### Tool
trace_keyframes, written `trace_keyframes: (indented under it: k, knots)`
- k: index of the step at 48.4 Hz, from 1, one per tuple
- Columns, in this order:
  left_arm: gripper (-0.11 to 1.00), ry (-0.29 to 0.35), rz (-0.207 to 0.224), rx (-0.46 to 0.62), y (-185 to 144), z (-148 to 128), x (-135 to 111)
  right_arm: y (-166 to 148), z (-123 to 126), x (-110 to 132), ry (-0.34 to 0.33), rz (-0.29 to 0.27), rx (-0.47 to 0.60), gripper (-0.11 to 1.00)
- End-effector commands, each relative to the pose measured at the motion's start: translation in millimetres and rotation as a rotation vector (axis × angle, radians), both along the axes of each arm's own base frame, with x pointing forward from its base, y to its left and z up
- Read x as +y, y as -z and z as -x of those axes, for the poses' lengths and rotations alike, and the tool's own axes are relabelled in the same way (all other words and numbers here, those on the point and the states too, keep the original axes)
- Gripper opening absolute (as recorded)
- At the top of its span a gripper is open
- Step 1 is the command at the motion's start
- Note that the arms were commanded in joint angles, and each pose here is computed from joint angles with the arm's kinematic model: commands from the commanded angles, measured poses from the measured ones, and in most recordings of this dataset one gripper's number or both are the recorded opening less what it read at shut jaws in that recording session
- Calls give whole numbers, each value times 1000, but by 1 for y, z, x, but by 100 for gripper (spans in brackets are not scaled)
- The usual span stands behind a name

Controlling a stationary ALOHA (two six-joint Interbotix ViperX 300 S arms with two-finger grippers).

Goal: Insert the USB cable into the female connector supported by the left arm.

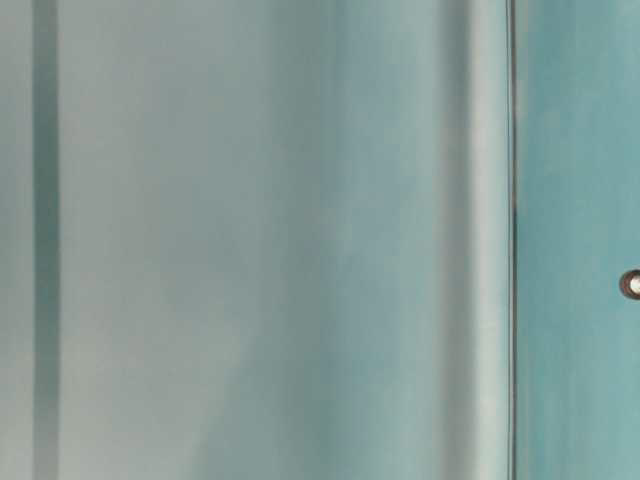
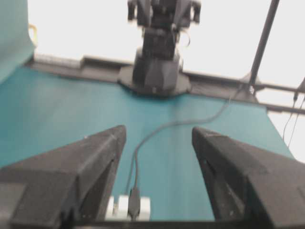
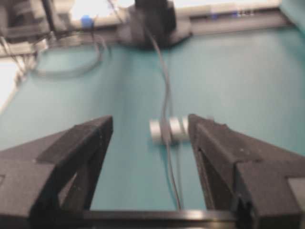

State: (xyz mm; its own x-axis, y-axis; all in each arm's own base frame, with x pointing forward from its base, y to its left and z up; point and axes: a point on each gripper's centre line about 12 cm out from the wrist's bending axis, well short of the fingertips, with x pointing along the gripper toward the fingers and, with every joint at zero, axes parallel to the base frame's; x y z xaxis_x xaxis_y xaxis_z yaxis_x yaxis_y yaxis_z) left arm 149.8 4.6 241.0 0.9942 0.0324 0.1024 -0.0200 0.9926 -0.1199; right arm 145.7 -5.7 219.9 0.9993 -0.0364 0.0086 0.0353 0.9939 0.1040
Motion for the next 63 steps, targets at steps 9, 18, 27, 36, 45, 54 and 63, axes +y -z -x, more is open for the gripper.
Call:
trace_keyframes:
  k: [9, 18, 27, 36, 45, 54, 63]
  knots:
    - [69, -2, 0, 32, 32, -1, 0, 10, -1, -2, 13, 13, 132, 69]
    - [69, -10, -44, 78, 47, 2, 1, 15, 0, -2, 16, 10, 167, 69]
    - [69, 8, -189, 201, 61, 3, -1, 31, 3, -2, 17, 20, 241, 69]
    - [69, 7, -185, 247, 65, 3, 0, 44, 6, -2, 9, 84, 281, 70]
    - [69, 12, -190, 286, 76, 6, 0, 47, 7, -2, -9, 217, 275, 69]
    - [69, 16, -192, 333, 85, 9, 0, 48, 7, -2, -6, 188, 273, 69]
    - [69, 22, -197, 376, 90, 10, -1, 48, 7, -2, -6, 186, 273, 69]
